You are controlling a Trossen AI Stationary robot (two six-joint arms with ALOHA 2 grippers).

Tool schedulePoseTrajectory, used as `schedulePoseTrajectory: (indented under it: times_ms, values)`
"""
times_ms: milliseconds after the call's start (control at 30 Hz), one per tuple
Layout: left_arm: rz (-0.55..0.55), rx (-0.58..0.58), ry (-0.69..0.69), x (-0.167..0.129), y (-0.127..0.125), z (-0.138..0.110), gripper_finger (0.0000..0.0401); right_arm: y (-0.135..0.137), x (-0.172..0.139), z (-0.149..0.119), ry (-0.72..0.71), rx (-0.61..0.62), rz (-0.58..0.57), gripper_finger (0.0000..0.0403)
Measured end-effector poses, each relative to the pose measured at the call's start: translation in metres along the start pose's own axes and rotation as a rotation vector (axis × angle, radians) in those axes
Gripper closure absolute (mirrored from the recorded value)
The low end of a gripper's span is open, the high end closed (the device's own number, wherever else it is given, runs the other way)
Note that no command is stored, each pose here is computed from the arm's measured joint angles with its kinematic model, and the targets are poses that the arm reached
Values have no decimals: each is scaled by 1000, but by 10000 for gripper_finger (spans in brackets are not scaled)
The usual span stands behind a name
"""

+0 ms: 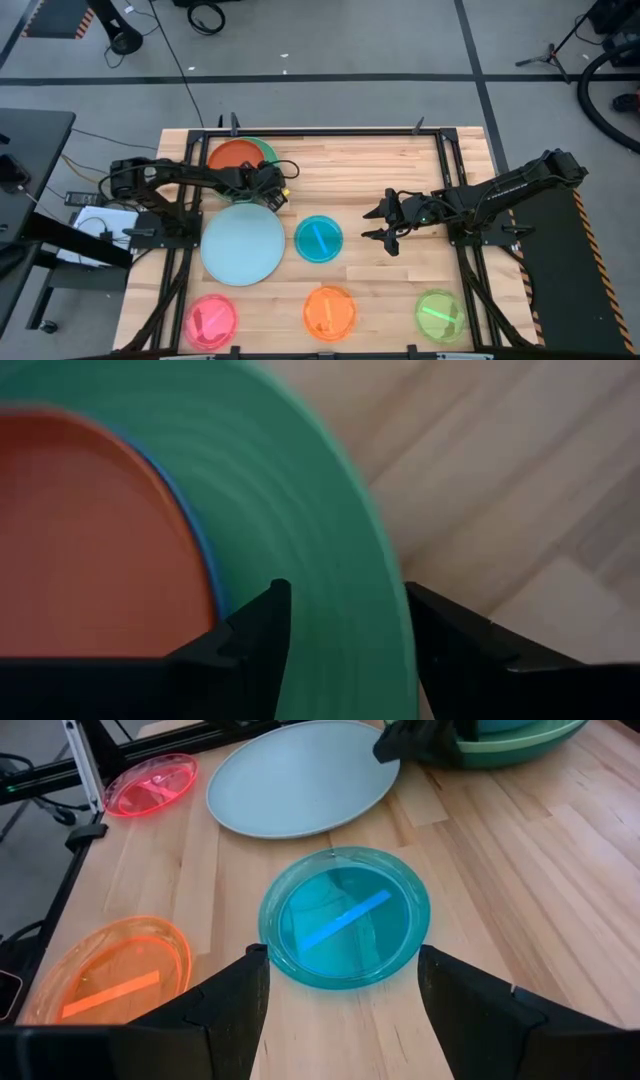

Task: Stack plastic plates
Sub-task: Stack the stacked plates on top of the large light blue plate

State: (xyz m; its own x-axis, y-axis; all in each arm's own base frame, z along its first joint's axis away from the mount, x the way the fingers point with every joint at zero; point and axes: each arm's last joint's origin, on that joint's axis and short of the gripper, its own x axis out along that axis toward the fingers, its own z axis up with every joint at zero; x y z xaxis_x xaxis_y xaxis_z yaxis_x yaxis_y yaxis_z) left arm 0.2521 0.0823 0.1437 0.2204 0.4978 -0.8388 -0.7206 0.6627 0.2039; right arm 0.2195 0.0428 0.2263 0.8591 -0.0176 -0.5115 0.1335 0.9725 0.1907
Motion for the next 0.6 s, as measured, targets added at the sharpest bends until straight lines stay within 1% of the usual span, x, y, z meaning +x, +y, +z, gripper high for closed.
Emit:
schedulePoseTrajectory:
  times_ms: [200, 300, 400, 467, 567, 600]
  values:
    - [4, 0, 26, 14, -4, -2, 207, -3, 1, 1, -3, 4, -13, 144]
    - [6, -12, 28, 15, -4, -2, 217, -6, 1, 2, -5, 5, -22, 144]
    - [13, -11, 28, 15, -4, -3, 252, -8, 2, 3, -2, 11, -19, 144]
    - [13, -7, 29, 15, -4, -3, 292, -9, 2, 3, -1, 14, -17, 144]
    - [51, 12, 21, 14, -3, -4, 355, -9, 2, 3, -1, 14, -17, 144]
    - [60, 24, 15, 12, -3, -4, 356, -9, 2, 3, -1, 14, -17, 144]
